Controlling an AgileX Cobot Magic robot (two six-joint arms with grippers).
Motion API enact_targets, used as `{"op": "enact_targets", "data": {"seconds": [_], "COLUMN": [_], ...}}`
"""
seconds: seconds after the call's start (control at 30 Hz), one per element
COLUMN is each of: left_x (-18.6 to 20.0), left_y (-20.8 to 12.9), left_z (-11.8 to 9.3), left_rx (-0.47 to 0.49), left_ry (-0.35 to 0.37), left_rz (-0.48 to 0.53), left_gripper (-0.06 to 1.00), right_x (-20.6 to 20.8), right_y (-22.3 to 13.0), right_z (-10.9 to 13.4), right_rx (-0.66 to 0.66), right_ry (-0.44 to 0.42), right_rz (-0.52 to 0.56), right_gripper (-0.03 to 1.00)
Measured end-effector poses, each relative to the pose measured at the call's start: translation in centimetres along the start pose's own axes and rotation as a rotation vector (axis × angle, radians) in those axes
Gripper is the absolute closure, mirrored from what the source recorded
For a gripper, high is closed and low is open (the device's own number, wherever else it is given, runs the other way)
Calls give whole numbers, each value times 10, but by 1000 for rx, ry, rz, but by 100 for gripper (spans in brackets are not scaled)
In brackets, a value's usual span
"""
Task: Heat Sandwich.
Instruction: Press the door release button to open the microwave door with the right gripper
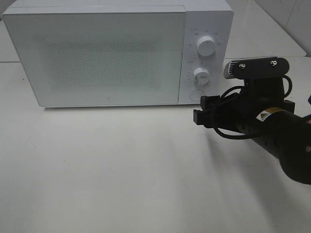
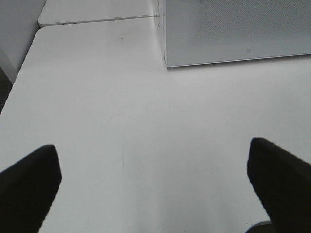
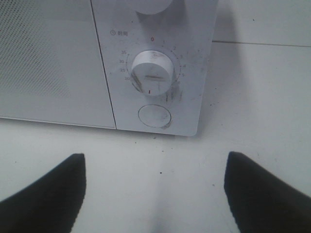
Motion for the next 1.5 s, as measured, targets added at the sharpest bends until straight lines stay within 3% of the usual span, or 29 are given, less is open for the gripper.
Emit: {"op": "enact_targets", "data": {"seconds": [0.17, 0.27, 0.33, 0.37, 0.5, 0.53, 0.6, 0.67, 0.77, 0.87, 0.93, 1.03, 1.07, 1.2, 1.23, 1.3, 1.4, 1.5], "left_x": [0, 0, 0, 0, 0, 0, 0, 0, 0, 0, 0, 0, 0, 0, 0, 0, 0, 0], "left_y": [0, 0, 0, 0, 0, 0, 0, 0, 0, 0, 0, 0, 0, 0, 0, 0, 0, 0], "left_z": [0, 0, 0, 0, 0, 0, 0, 0, 0, 0, 0, 0, 0, 0, 0, 0, 0, 0], "left_rx": [0, 0, 0, 0, 0, 0, 0, 0, 0, 0, 0, 0, 0, 0, 0, 0, 0, 0], "left_ry": [0, 0, 0, 0, 0, 0, 0, 0, 0, 0, 0, 0, 0, 0, 0, 0, 0, 0], "left_rz": [0, 0, 0, 0, 0, 0, 0, 0, 0, 0, 0, 0, 0, 0, 0, 0, 0, 0], "left_gripper": [-5, -5, -5, -5, -5, -5, -5, -5, -5, -5, -5, -5, -5, -5, -5, -5, -5, -5], "right_x": [0, 0, 0, 0, 0, 0, 0, 0, 0, 0, 0, 0, 0, 0, 0, 0, 0, 0], "right_y": [0, 0, 0, 0, 0, 0, 0, 0, 0, 0, 0, 0, 0, -1, -1, -2, -4, -5], "right_z": [0, -1, -1, -1, -1, -1, -1, -1, -1, -1, -1, -1, -1, 0, 0, 0, 1, 1], "right_rx": [-126, -295, -335, -448, -616, -730, -792, -964, -1053, -1224, -1257, -1389, -1389, -1456, -1456, -1492, -1518, -1521], "right_ry": [-4, -5, -5, -5, -5, -5, -5, -5, -5, -5, -5, -5, -5, -6, -6, -12, -19, -21], "right_rz": [1, 1, 1, 1, 0, 0, 0, 0, -1, -1, -1, -2, -2, 1, 1, 18, 35, 37], "right_gripper": [22, 24, 24, 25, 27, 28, 29, 30, 32, 37, 38, 50, 50, 73, 73, 89, 96, 96]}}
Point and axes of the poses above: a point on each arm's last joint axis where the gripper is mounted, x pointing back along that axis away from the gripper, z along the wrist's bending axis when the last joint is at zero, y = z × x, the point moved 3 cm from there along -x, pointing out along that axis toward the gripper, and after that the axes turned 3 degrees about x, right-handed, at the moved point
